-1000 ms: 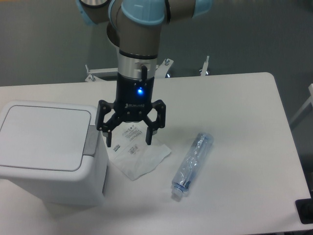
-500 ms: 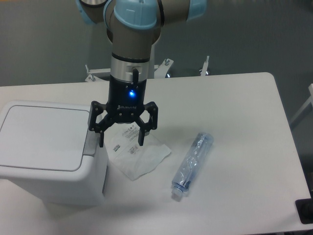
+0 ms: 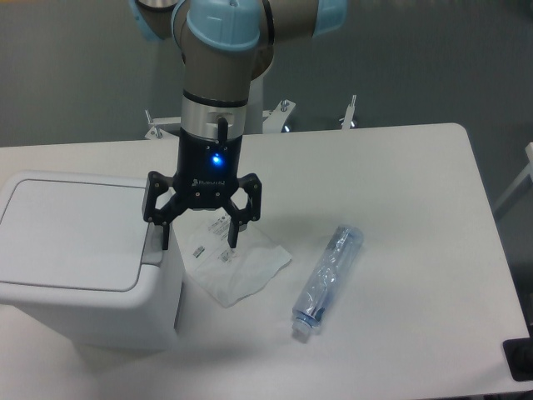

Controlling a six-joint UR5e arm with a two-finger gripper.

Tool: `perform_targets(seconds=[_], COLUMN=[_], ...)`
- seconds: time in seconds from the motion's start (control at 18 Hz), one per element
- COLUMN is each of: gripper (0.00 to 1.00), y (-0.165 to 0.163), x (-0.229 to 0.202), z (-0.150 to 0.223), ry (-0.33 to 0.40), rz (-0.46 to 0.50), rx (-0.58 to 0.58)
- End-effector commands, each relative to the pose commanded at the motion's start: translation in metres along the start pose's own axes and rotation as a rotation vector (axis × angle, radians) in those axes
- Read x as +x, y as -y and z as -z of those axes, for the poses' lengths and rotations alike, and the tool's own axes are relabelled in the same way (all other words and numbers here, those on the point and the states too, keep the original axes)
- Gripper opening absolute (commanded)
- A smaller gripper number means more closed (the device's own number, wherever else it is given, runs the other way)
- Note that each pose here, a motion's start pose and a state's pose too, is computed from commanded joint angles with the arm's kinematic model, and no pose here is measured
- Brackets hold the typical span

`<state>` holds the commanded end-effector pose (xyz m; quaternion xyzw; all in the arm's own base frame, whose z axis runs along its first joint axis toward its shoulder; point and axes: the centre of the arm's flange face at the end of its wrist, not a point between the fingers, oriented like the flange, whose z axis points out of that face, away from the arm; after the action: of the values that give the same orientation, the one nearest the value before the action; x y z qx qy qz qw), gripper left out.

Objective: Open the trash can
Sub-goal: 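Lower the gripper fingers onto the grey lid tab and press, then hold the gripper on the tab while the lid swings open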

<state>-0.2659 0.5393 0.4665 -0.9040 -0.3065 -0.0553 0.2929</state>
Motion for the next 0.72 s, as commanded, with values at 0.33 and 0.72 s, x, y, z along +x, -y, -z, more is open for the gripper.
perform_targets(seconds=[0.33, 0.72], gripper=[1.00, 1.00], y=[0.0001, 0.0006], x=[0.0000, -0.0001], z=[0.0001, -0.0003], ry=[0.000, 0.000], rz=[0.000, -0.002], rx=[0.001, 0.001])
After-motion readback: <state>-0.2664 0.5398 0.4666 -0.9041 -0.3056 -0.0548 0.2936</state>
